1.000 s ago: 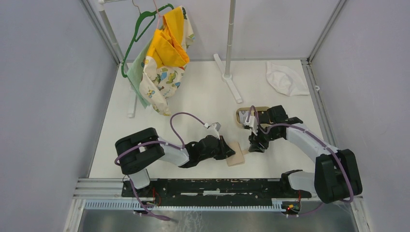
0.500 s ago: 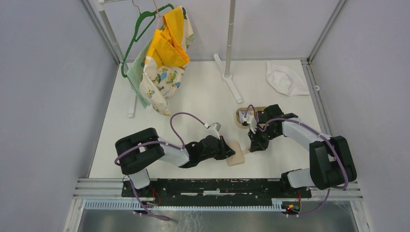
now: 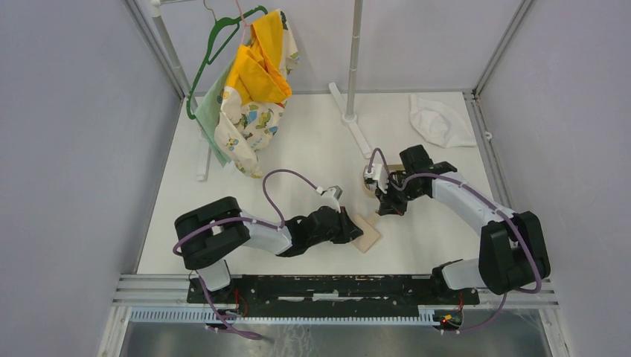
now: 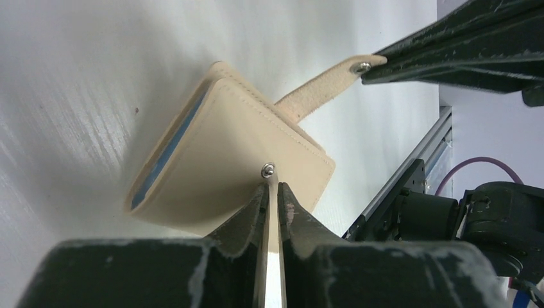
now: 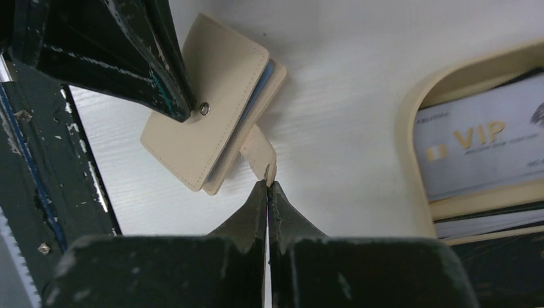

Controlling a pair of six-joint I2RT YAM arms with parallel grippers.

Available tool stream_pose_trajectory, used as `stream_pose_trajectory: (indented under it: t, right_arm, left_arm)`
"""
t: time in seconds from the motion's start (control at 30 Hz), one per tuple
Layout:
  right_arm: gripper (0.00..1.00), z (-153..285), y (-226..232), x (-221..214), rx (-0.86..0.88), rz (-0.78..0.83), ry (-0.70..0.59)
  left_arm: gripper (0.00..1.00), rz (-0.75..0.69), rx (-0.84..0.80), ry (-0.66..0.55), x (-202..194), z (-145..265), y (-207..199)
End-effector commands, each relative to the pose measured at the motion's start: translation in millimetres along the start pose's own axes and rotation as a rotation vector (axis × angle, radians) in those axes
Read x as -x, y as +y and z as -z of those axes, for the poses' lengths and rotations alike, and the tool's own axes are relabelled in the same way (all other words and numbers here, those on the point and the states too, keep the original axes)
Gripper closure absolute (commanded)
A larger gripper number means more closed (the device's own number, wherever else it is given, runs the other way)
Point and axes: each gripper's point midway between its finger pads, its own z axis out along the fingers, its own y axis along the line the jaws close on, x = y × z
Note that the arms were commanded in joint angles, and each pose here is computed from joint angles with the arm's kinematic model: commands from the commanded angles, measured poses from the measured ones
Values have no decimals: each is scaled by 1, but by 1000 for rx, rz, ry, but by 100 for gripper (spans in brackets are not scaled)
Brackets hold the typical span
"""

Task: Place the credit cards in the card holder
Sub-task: Close the card holder at the center of the board.

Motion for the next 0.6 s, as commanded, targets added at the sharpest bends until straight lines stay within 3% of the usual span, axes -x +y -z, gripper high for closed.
stream_pose_trajectory:
  t: [0.0,0.23,0.57]
  right_arm:
    - [100,4,-17,33,-44,188,-10]
    - [100,-12,0,37,-23,303,-24]
    - [100,-28,0,12,-51,363,34]
  left_arm:
    - [84,-85,12,-18,11,4,-8]
    - [85,-80,44,-18,17,2,1]
    - [98,-64,49,-8,18,-2,8]
